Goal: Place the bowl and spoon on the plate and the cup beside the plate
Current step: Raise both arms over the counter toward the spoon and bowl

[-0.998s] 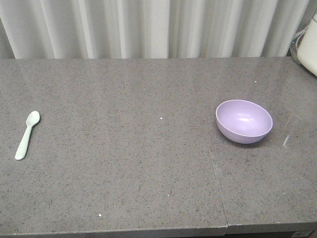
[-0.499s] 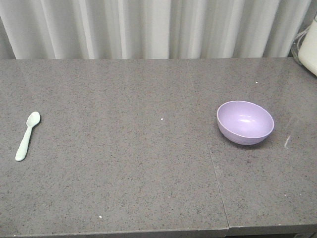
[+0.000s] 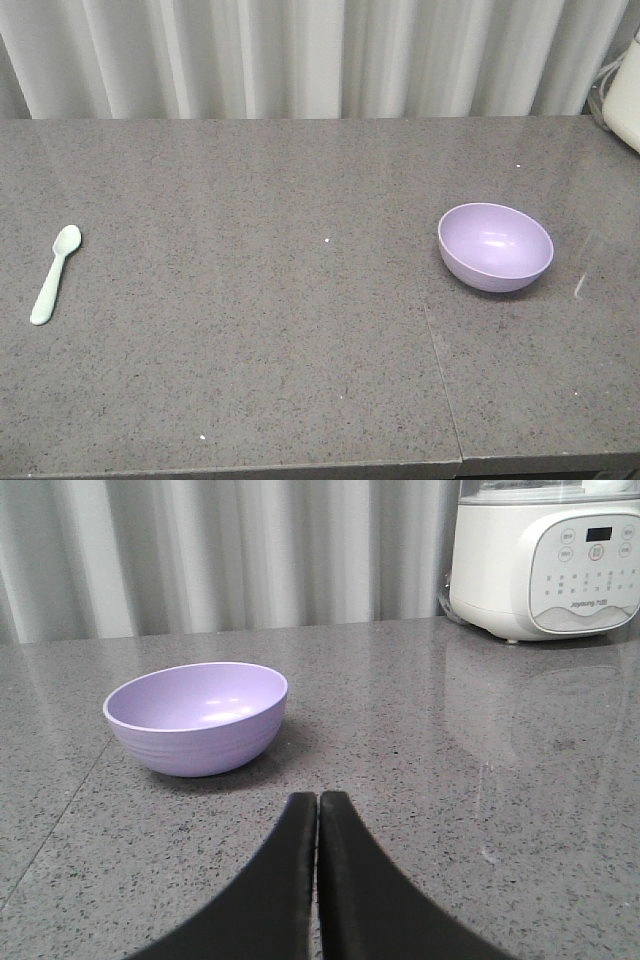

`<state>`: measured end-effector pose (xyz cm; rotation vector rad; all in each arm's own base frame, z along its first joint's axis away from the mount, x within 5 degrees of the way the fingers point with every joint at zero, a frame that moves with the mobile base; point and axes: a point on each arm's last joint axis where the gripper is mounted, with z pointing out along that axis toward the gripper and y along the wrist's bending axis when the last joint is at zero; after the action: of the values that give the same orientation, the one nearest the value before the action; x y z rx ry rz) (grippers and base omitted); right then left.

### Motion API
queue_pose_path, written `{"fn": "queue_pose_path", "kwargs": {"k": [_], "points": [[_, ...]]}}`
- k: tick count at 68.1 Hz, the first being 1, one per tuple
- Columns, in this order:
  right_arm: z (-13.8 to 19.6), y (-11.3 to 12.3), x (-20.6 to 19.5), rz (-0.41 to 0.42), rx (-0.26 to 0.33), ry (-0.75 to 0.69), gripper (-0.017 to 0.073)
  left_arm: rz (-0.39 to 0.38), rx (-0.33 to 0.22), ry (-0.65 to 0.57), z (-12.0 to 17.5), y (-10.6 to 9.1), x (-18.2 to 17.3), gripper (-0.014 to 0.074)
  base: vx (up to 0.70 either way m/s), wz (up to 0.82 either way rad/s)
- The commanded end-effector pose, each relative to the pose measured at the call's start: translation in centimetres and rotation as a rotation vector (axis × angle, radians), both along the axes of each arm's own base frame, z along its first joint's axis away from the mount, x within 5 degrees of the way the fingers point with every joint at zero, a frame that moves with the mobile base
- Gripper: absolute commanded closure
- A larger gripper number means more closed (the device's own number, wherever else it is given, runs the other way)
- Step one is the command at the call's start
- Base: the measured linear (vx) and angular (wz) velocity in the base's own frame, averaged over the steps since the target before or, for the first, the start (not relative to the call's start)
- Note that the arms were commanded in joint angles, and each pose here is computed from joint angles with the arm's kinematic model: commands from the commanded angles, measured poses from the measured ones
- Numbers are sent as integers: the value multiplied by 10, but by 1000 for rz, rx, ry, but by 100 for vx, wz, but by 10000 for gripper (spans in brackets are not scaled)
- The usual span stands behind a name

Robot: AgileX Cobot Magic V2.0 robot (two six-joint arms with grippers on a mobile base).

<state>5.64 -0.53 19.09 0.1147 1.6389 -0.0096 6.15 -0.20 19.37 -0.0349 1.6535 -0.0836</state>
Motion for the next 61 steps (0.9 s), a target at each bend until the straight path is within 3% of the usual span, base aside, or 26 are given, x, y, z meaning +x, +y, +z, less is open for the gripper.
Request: {"fn": "queue_pose_path", "kwargs": {"k": [1, 15, 20, 24, 26, 34, 39, 45, 48, 55, 61], "points": [[5, 1, 0, 9, -14, -73, 565, 1, -10, -69, 11, 0, 1, 600, 0, 0], [9, 2, 0, 17, -35, -116, 565, 1, -10, -69, 11, 0, 1, 600, 0, 0], [22, 5, -1, 48, -46, -254, 565, 0, -11, -92, 14, 0, 1, 600, 0, 0], [39, 7, -5, 74, -28, -403, 565, -2, -16, -180, 24, 0, 1, 600, 0, 0], [53, 9, -10, 89, -23, -505, 565, -4, -38, -244, 31, 0, 0, 600, 0, 0], [114, 10, -31, 84, -74, -822, 565, -21, -281, -564, 78, 3, -12, 600, 0, 0], [163, 6, -35, 24, -102, -890, 565, -26, -255, -725, 120, 4, -23, 600, 0, 1], [220, 0, -20, -29, -95, -865, 565, -2, -155, -772, 178, 4, -20, 600, 0, -1], [243, -2, -2, -40, -89, -798, 565, -4, -148, -749, 210, 3, -13, 600, 0, 0], [285, -2, 46, -7, -49, -563, 565, -11, -119, -583, 268, 0, 34, 600, 0, 0], [294, 1, 85, 58, 14, -338, 565, -21, -124, -392, 291, -4, 82, 600, 0, 0]]}}
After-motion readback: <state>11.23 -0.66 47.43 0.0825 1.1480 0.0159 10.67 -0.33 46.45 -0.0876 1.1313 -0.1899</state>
